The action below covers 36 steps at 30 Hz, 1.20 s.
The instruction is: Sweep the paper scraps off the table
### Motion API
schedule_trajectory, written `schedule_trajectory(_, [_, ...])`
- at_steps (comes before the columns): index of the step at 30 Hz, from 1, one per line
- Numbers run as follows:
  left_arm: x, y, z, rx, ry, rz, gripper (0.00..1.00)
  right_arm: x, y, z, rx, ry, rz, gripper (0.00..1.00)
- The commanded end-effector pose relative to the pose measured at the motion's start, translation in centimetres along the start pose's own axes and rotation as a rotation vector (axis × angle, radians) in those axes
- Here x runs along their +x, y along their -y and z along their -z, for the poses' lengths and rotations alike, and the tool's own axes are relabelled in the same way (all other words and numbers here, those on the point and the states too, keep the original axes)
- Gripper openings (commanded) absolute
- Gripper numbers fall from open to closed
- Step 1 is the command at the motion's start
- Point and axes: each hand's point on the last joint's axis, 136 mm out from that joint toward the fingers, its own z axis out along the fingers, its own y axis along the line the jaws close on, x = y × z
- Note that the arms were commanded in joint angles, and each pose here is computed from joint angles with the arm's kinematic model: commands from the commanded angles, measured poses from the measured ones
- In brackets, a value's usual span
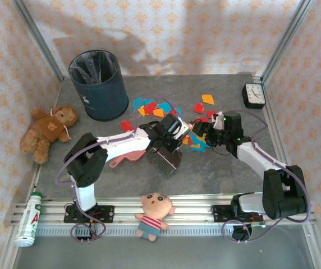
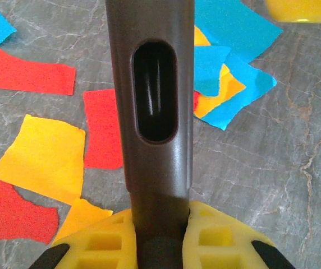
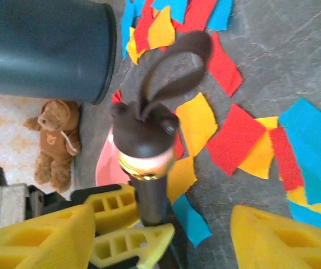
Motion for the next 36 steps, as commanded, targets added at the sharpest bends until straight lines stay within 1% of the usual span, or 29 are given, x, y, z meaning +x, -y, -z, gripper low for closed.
schedule_trajectory(1, [-3.1, 1.3, 2.5, 0.044, 0.142, -0.051, 0.17, -1.1, -2.8, -0.2, -0.086, 0.004, 0.05, 0.62])
schedule_trajectory(6, [-3.4, 2.1, 3.0, 0.083, 0.17, -0.077, 0.17, -1.0, -3.2, -0.9, -0.098, -0.02, 0.056, 0.56])
schedule_trajectory(8, [-3.5, 2.2, 3.2, 0.091, 0.182, -0.084, 0.17, -0.9, -3.2, -1.2, -0.096, -0.036, 0.059, 0.53])
schedule_trajectory(10, [-3.6, 2.3, 3.3, 0.098, 0.187, -0.089, 0.17, -0.6, -3.2, -1.7, -0.098, -0.056, 0.061, 0.46])
schedule_trajectory(11, [-3.5, 2.4, 3.2, 0.1, 0.186, -0.091, 0.17, -0.5, -3.4, -1.8, -0.102, -0.065, 0.065, 0.44])
schedule_trajectory(17, [-3.6, 2.3, 3.4, 0.095, 0.184, -0.095, 0.17, 0.8, -3.7, -2.9, -0.09, -0.124, 0.102, 0.44])
schedule_trajectory(20, [-3.6, 2.3, 3.4, 0.093, 0.18, -0.096, 0.17, 1.0, -3.8, -3.2, -0.083, -0.128, 0.116, 0.43])
schedule_trajectory(23, [-3.6, 2.2, 3.2, 0.088, 0.169, -0.091, 0.17, 1.1, -3.8, -3.3, -0.076, -0.125, 0.122, 0.4])
schedule_trajectory(24, [-3.6, 2.1, 3.2, 0.085, 0.167, -0.088, 0.17, 1.1, -3.8, -3.3, -0.077, -0.125, 0.125, 0.38])
schedule_trajectory(26, [-3.6, 2.0, 3.1, 0.082, 0.16, -0.083, 0.16, 1.2, -3.7, -3.4, -0.074, -0.126, 0.123, 0.36])
schedule_trajectory(27, [-3.6, 2.0, 3.0, 0.082, 0.158, -0.082, 0.17, 1.3, -3.8, -3.4, -0.08, -0.13, 0.127, 0.29])
schedule_trajectory(32, [-3.6, 2.2, 2.8, 0.091, 0.153, -0.08, 0.17, 1.2, -3.9, -3.4, -0.085, -0.12, 0.132, 0.23])
schedule_trajectory(36, [-3.5, 2.2, 2.8, 0.093, 0.144, -0.08, 0.17, 0.7, -4.1, -3.1, -0.079, -0.086, 0.138, 0.12])
